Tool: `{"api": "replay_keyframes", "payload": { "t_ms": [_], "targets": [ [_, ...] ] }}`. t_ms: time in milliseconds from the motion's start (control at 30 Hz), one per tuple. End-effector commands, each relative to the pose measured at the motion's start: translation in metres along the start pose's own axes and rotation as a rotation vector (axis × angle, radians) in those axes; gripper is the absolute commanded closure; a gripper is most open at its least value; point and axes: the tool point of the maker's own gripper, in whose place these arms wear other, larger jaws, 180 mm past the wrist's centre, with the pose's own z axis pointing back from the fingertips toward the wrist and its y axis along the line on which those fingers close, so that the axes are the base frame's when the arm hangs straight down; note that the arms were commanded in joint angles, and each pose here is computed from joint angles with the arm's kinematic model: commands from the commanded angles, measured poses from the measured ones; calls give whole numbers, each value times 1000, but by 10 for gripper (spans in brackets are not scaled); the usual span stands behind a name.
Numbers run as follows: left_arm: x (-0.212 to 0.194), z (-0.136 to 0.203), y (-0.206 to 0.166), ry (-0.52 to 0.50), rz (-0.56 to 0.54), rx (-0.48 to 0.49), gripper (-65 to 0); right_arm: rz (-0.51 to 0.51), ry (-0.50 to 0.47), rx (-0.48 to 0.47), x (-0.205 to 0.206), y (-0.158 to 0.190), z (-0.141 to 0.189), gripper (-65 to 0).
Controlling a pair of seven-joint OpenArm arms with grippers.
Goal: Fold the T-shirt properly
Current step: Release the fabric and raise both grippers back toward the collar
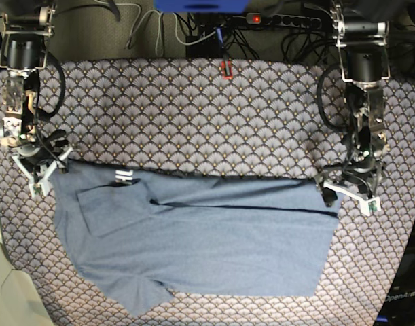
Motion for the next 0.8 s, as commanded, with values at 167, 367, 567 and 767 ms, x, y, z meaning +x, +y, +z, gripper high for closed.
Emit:
{"api": "replay_keyframes", "payload": {
  "t_ms": [167, 367, 567, 767],
  "targets": [
    [7, -5, 7, -20, 7, 14, -574, -12, -4, -11, 2, -10, -3, -298],
    [16, -5, 9, -81, 8, 18, -574, -44, -9, -5, -16, -11, -13, -89],
    [3, -12, 8, -48, 21, 23, -573, -44, -4, -4, -18, -11, -13, 0],
    [-15, -19, -2, 0, 46, 12, -572, -44, -3, -4, -18, -11, -13, 0]
  ]
}}
